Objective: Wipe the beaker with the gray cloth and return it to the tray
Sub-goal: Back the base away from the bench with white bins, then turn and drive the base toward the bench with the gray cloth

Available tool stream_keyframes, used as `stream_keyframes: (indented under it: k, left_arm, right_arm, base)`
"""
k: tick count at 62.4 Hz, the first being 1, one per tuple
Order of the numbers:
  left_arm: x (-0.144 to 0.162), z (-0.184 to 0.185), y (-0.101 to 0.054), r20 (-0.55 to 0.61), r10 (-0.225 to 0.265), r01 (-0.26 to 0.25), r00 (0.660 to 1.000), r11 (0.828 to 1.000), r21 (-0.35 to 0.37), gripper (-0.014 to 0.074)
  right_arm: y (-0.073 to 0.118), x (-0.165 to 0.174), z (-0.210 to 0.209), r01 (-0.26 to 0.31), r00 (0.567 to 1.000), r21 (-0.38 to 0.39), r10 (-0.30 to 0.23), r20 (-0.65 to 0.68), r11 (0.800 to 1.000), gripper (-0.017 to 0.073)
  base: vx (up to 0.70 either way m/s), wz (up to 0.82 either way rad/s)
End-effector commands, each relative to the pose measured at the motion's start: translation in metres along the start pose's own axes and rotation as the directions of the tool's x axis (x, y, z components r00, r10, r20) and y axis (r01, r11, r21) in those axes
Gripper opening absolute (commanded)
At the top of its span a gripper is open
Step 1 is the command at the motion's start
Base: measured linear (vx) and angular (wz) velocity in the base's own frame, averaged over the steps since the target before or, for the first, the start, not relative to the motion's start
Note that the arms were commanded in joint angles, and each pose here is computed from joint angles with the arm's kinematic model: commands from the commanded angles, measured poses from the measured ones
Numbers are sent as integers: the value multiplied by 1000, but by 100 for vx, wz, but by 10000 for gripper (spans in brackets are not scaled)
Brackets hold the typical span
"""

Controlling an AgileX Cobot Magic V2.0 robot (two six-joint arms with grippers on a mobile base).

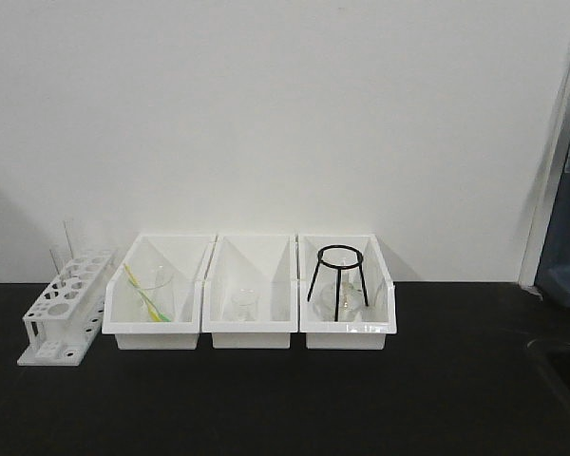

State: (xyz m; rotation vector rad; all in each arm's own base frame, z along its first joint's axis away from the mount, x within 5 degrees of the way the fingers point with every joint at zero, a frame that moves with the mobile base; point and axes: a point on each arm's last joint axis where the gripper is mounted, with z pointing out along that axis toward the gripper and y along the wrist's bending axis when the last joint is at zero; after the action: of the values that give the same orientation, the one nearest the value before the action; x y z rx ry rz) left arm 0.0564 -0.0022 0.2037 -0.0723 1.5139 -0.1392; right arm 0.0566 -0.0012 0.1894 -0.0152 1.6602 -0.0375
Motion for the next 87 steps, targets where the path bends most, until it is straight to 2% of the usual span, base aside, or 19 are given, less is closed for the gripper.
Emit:
stream_keyframes:
  k: [1,36,87]
  left_arm:
    - [1,-1,0,79,-13,12,997,1000,8,-6]
    - [1,-1,0,79,-13,12,997,1000,8,-6]
    - [1,-1,0,79,-13,12,997,1000,8,-6]
  right_arm:
    - [0,-6,-1,10,996,6,-11,89,1000,-11]
    - [0,-6,-1,10,996,6,-11,89,1000,-11]
    - [0,-6,-1,10,996,6,-11,89,1000,-11]
  base:
    - [-8,2]
    - [-23,1]
    - [-42,2]
